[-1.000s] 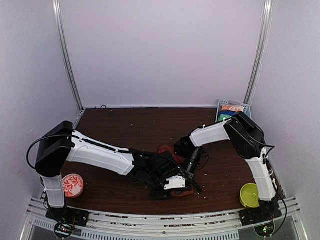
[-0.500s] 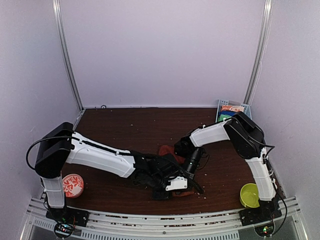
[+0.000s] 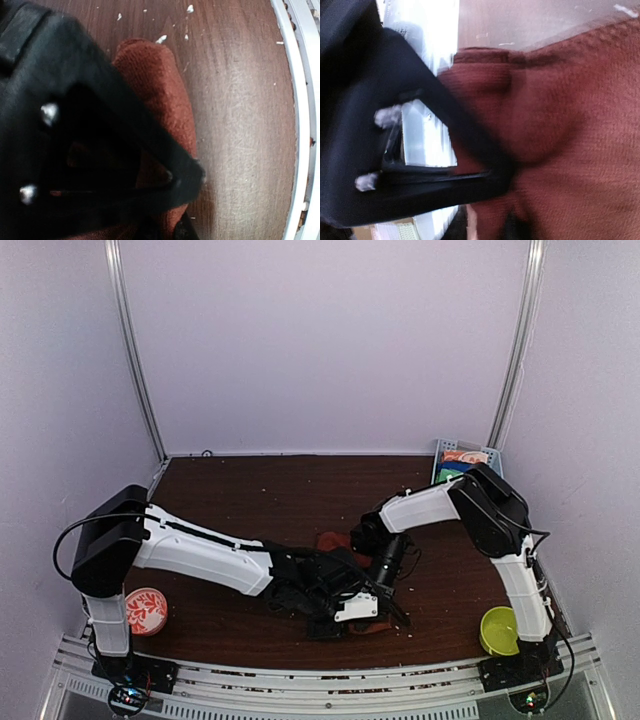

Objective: Roll the towels
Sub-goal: Roll the towel at the center of the board.

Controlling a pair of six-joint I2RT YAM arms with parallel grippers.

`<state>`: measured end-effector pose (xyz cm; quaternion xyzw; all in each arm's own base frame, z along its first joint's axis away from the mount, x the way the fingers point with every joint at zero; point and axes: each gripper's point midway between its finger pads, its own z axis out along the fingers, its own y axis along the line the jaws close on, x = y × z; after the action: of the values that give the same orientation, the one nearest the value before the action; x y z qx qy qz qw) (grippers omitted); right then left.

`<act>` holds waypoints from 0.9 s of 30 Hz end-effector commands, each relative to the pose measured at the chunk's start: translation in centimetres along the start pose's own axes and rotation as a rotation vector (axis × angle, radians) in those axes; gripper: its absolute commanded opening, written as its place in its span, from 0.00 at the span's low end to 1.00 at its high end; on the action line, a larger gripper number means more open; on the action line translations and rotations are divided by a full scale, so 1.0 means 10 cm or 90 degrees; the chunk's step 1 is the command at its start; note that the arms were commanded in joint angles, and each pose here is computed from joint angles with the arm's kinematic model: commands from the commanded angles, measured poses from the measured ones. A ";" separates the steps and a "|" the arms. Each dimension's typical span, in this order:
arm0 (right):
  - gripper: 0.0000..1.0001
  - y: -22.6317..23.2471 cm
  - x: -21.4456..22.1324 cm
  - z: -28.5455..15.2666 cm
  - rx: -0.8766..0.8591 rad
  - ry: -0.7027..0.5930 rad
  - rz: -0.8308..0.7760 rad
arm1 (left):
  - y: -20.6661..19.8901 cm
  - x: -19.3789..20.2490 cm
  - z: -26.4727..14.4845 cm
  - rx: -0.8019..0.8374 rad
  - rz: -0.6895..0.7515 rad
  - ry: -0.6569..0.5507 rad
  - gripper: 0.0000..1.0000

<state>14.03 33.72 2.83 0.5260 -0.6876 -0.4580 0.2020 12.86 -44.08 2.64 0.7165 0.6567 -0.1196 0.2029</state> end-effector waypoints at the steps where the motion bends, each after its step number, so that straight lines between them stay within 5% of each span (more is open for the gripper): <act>1: 0.33 0.21 0.08 -0.29 0.033 0.013 -0.094 | -0.15 -0.02 0.07 0.051 -0.010 0.002 0.00; 8: 0.22 -0.19 -0.15 -0.91 0.176 -0.086 -0.016 | -0.28 -0.02 0.09 0.135 -0.034 0.001 0.00; 12: 0.18 -0.67 -0.14 -1.04 0.340 -0.095 0.031 | -0.24 -0.02 0.08 0.168 -0.069 -0.014 0.00; 18: 0.16 -0.96 -0.34 -1.12 0.408 -0.115 0.062 | -0.21 0.03 0.09 0.278 -0.160 -0.057 0.00; 22: 0.20 -0.83 -0.46 -1.35 0.427 -0.120 0.026 | -0.23 0.09 0.11 0.387 -0.219 -0.087 0.00; 27: 0.25 -0.36 -0.54 -2.17 0.522 -0.231 0.005 | -0.18 0.10 0.15 0.477 -0.299 -0.082 0.00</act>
<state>29.56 31.62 4.35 0.4984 -0.8253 -0.2639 -0.0279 12.76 -44.75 2.20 0.6141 0.6849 -0.3907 0.0327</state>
